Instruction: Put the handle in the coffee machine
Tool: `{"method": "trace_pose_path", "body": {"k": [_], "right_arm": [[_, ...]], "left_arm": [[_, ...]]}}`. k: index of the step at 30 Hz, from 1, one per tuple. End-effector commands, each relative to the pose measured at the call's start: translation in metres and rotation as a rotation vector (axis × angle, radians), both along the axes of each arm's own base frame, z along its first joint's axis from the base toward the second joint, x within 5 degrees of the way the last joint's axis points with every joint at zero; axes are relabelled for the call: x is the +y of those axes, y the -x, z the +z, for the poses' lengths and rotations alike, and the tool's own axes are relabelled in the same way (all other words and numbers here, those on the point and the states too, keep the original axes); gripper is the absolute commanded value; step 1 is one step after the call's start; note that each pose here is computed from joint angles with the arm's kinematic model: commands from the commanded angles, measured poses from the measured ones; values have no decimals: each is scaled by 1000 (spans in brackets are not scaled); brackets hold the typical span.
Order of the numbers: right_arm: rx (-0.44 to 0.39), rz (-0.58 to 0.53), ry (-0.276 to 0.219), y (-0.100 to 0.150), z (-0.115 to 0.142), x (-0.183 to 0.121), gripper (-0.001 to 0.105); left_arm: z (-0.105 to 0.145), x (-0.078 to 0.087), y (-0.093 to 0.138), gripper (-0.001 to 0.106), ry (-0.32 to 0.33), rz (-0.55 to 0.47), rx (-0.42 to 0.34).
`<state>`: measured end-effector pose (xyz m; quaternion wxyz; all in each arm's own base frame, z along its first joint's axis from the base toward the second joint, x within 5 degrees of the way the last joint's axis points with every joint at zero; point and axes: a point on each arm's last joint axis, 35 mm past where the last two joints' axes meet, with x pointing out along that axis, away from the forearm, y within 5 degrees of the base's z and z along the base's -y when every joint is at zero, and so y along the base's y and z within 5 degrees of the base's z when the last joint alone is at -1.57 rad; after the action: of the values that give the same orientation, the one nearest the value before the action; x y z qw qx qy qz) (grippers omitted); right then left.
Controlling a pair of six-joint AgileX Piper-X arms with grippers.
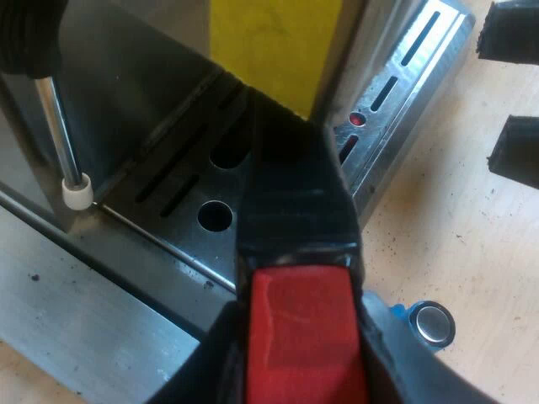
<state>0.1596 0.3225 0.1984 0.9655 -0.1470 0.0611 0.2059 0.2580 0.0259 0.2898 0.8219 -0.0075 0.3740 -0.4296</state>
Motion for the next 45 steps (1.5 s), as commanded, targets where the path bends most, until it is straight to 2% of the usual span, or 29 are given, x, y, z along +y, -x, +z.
{"method": "trace_pose_path", "body": {"k": [1, 12, 22, 26, 33, 41, 45], "right_arm": [[-13, -1, -10, -2, 4, 0, 60], [-13, -1, -10, -2, 4, 0, 60], [-13, -1, -10, -2, 4, 0, 60], [-13, -1, -10, -2, 4, 0, 60], [-13, -1, -10, -2, 4, 0, 60], [-13, -1, -10, -2, 4, 0, 60], [-13, -1, -10, -2, 4, 0, 60]], "left_arm": [[22, -3, -2, 0, 142, -63, -133], [21, -3, -2, 0, 130, -82, -158], [3, -4, 1, 0, 111, -121, -190], [-2, -5, 3, 0, 169, -146, -216], [-1, -5, 1, 0, 197, -184, -279], [-17, -4, -9, 0, 249, -191, -233], [-22, -3, -11, 0, 252, -200, -236]]}}
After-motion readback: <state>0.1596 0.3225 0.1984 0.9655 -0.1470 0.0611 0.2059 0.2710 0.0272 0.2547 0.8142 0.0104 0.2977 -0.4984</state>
